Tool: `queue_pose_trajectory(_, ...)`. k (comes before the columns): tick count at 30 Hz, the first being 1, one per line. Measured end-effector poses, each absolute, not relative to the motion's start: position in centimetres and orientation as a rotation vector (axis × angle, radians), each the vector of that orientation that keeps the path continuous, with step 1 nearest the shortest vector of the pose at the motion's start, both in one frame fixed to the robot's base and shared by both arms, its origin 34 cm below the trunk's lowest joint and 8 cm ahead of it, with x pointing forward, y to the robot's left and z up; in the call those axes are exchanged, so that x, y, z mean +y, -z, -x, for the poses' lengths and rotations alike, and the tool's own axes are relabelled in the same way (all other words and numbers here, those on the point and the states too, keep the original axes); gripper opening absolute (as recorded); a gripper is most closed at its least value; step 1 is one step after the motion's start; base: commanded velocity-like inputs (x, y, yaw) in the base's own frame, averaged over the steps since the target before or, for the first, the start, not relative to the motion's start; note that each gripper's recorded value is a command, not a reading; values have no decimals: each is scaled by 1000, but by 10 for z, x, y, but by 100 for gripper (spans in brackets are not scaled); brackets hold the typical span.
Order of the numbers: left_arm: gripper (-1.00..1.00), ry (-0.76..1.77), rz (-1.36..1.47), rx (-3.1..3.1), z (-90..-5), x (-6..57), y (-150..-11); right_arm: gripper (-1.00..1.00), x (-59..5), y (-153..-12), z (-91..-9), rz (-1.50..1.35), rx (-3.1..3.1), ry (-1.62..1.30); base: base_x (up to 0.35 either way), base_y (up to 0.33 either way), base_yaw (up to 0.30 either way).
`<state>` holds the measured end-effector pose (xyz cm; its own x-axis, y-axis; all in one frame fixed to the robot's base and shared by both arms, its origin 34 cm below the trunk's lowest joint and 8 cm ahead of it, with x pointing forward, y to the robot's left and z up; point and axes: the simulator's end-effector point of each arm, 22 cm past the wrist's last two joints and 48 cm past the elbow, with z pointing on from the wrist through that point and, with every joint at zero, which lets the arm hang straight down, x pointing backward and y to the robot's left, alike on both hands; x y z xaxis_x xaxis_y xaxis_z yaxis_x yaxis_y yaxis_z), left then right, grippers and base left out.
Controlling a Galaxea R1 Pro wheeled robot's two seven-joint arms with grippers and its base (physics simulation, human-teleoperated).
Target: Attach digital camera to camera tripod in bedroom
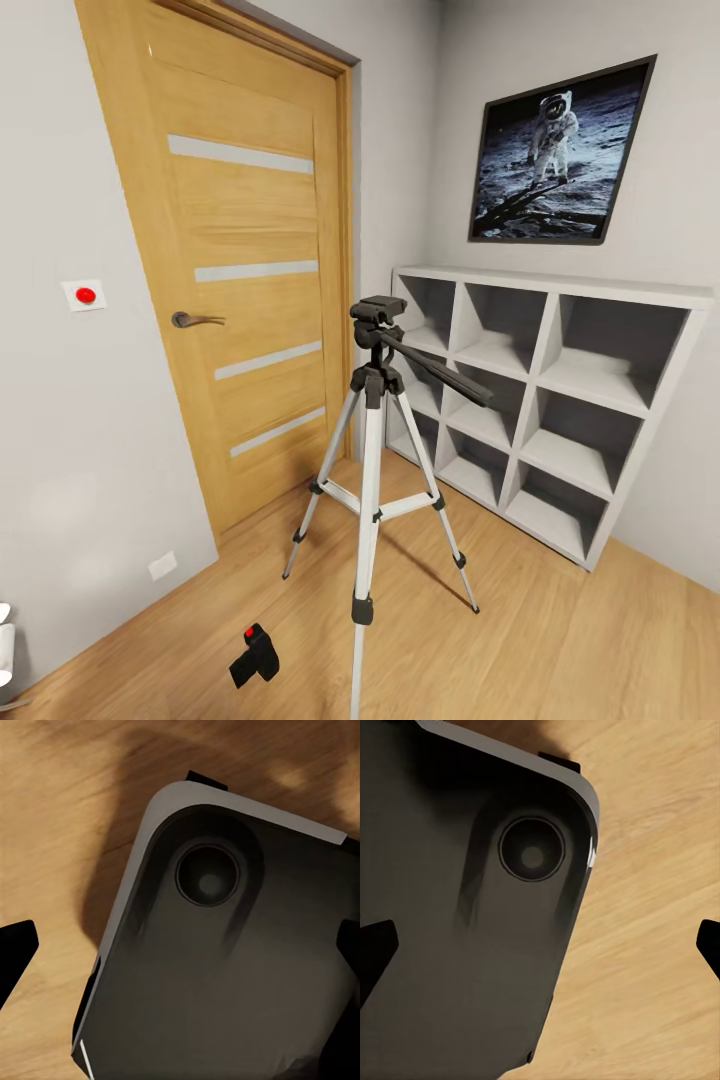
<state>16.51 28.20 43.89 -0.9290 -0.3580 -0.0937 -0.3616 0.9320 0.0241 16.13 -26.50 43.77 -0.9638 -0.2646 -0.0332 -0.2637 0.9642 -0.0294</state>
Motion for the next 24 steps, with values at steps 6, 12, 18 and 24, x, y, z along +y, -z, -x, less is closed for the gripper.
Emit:
queue_pose_trajectory(6, 100, -62, 561, 3001, -165, 282, -439, 100, -266, -438, -162, 413, 3072, 40, 0, 0, 0)
queue_pose_trajectory(12, 100, -61, 560, 3001, -165, 282, -447, 100, -266, -446, -163, 413, 3071, 40, 0, 0, 0)
queue_pose_trajectory(18, 100, -61, 560, 3002, -166, 281, -457, 100, -267, -456, -163, 412, 3070, 41, 0, 0, 0)
queue_pose_trajectory(24, 100, -61, 558, 3002, -166, 281, -467, 100, -268, -466, -164, 412, 3068, 44, 0, 0, 0)
